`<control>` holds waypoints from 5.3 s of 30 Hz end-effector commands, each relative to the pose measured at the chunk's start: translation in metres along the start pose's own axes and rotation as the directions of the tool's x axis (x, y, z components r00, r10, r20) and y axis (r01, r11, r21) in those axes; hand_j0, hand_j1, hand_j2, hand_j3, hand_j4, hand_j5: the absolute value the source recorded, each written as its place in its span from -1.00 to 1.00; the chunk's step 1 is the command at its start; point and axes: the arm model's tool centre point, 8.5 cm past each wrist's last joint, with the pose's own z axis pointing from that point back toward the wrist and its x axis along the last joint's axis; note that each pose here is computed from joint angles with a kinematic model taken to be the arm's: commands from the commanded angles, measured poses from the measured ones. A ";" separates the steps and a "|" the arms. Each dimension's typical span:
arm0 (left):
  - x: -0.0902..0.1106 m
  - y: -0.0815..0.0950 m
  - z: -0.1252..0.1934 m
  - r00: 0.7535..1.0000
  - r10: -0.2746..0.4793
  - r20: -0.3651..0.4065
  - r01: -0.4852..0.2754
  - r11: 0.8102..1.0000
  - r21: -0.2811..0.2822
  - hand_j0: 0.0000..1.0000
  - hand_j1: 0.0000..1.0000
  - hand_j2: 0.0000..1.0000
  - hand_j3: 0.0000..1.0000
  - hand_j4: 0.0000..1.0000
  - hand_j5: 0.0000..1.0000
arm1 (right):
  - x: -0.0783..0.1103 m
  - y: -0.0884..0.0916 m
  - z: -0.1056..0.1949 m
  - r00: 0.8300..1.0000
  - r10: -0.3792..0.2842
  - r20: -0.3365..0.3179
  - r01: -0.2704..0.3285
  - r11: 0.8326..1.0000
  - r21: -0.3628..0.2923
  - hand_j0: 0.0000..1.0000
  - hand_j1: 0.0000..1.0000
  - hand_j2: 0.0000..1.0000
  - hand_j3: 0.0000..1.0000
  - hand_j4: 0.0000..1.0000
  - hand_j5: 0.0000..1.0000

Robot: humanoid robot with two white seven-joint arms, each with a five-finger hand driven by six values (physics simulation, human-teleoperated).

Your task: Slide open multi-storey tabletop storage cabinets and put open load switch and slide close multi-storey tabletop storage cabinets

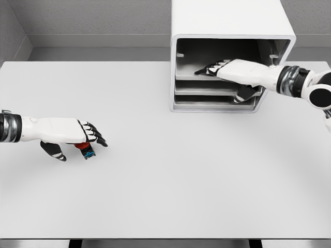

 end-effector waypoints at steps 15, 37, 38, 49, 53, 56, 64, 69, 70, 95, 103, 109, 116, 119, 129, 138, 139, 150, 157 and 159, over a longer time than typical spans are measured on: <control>0.000 0.000 0.000 1.000 0.005 0.000 -0.005 1.000 0.003 0.53 0.53 0.53 0.53 0.53 0.53 | 0.011 0.003 0.038 0.997 0.077 0.012 -0.077 0.997 0.013 1.00 1.00 1.00 1.00 1.00 1.00; -0.001 0.000 0.002 1.000 0.006 -0.004 -0.006 1.000 0.003 -0.20 -0.20 -0.20 -0.20 -0.20 -0.20 | 0.004 -0.009 0.056 1.000 0.016 -0.010 -0.016 0.998 -0.058 1.00 1.00 1.00 1.00 1.00 1.00; -0.001 0.000 0.002 1.000 0.005 -0.005 -0.005 1.000 0.002 -0.21 -0.21 -0.21 -0.21 -0.21 -0.21 | 0.003 -0.012 0.052 1.000 0.013 -0.017 -0.014 0.998 -0.065 1.00 1.00 1.00 1.00 1.00 1.00; -0.005 0.002 0.011 1.000 0.000 -0.025 0.000 1.000 0.001 -0.20 -0.20 -0.20 -0.20 -0.20 -0.20 | 0.009 0.017 0.020 0.999 0.023 0.030 -0.025 0.998 0.052 1.00 1.00 1.00 1.00 1.00 1.00; -0.005 0.002 0.013 1.000 -0.001 -0.030 0.001 1.000 0.000 -0.20 -0.20 -0.20 -0.20 -0.20 -0.20 | 0.015 0.018 0.022 0.998 0.041 0.049 -0.044 0.997 0.056 1.00 1.00 1.00 1.00 1.00 1.00; -0.006 0.003 0.015 0.999 -0.001 -0.034 0.001 1.000 0.001 -0.20 -0.20 -0.20 -0.20 -0.20 -0.20 | 0.015 0.019 0.036 0.997 0.064 0.039 -0.067 0.995 0.068 1.00 1.00 1.00 1.00 1.00 1.00; -0.008 0.003 0.020 0.999 -0.003 -0.046 0.003 1.000 -0.002 -0.20 -0.20 -0.20 -0.20 -0.20 -0.20 | 0.018 0.021 0.054 0.994 0.098 0.050 -0.101 0.992 0.071 1.00 1.00 1.00 1.00 1.00 1.00; -0.009 0.003 0.021 0.999 -0.003 -0.049 0.003 1.000 -0.002 -0.20 -0.20 -0.20 -0.20 -0.20 -0.20 | 0.020 0.027 0.065 0.993 0.104 0.050 -0.108 0.991 0.080 1.00 1.00 1.00 1.00 1.00 1.00; -0.009 0.003 0.023 0.999 -0.004 -0.052 0.003 1.000 -0.004 -0.20 -0.20 -0.20 -0.20 -0.20 -0.20 | 0.020 0.027 0.065 0.993 0.104 0.050 -0.108 0.991 0.080 1.00 1.00 1.00 1.00 1.00 1.00; -0.001 0.029 0.033 0.999 -0.036 -0.033 0.038 0.998 0.048 -0.20 -0.20 -0.20 -0.20 -0.20 -0.20 | 0.021 0.029 0.102 0.989 0.143 0.046 -0.146 0.987 0.072 1.00 1.00 1.00 1.00 1.00 1.00; -0.002 0.031 0.039 0.999 -0.030 -0.040 0.032 0.998 0.052 -0.20 -0.20 -0.20 -0.20 -0.20 -0.20 | 0.023 0.021 0.107 0.988 0.146 0.058 -0.148 0.988 0.038 1.00 1.00 1.00 1.00 1.00 1.00; -0.002 0.031 0.039 0.999 -0.031 -0.041 0.034 0.998 0.053 -0.20 -0.20 -0.20 -0.20 -0.20 -0.20 | 0.024 0.021 0.108 0.987 0.147 0.066 -0.150 0.988 0.037 1.00 1.00 1.00 1.00 1.00 1.00; 0.012 0.068 0.042 0.996 -0.092 -0.002 0.091 0.988 0.125 -0.21 -0.21 -0.21 -0.21 -0.21 -0.21 | 0.023 0.019 0.129 0.982 0.157 0.105 -0.160 0.987 0.019 1.00 1.00 1.00 1.00 1.00 1.00; 0.012 0.081 0.049 0.995 -0.097 0.000 0.095 0.983 0.158 -0.21 -0.21 -0.21 -0.21 -0.21 -0.21 | 0.024 0.019 0.129 0.982 0.153 0.111 -0.156 0.988 0.015 1.00 1.00 1.00 1.00 1.00 1.00; 0.025 0.119 0.037 0.987 -0.150 0.058 0.132 0.961 0.243 -0.21 -0.21 -0.21 -0.21 -0.21 -0.21 | 0.019 0.010 0.151 0.982 0.164 0.095 -0.163 0.987 -0.016 1.00 1.00 1.00 1.00 1.00 1.00; 0.045 0.151 0.003 0.968 -0.204 0.149 0.149 0.937 0.315 -0.21 -0.21 -0.21 -0.21 -0.21 -0.21 | 0.013 -0.009 0.181 0.989 0.140 0.052 -0.136 0.987 -0.085 1.00 1.00 1.00 1.00 1.00 1.00; 0.048 0.153 -0.001 0.965 -0.208 0.160 0.148 0.935 0.321 -0.21 -0.21 -0.21 -0.21 -0.21 -0.21 | 0.011 -0.013 0.189 0.989 0.147 0.034 -0.144 0.986 -0.085 1.00 1.00 1.00 1.00 1.00 1.00; 0.079 0.207 0.013 0.920 -0.356 0.167 0.267 0.877 0.399 -0.21 -0.21 -0.21 -0.21 -0.21 -0.21 | -0.003 -0.020 0.298 0.978 0.077 -0.196 -0.122 0.966 -0.227 1.00 1.00 1.00 1.00 1.00 1.00; 0.100 0.236 -0.003 0.884 -0.421 0.201 0.301 0.843 0.445 -0.22 -0.22 -0.22 -0.22 -0.22 -0.22 | -0.007 0.022 0.302 0.978 -0.011 -0.211 -0.020 0.990 -0.143 0.79 0.79 0.79 0.79 0.79 0.79; 0.103 0.247 -0.019 0.881 -0.418 0.224 0.282 0.841 0.461 -0.22 -0.22 -0.22 -0.22 -0.22 -0.22 | -0.007 0.029 0.301 0.978 -0.024 -0.208 -0.003 0.992 -0.128 0.47 0.47 0.47 0.47 0.47 0.47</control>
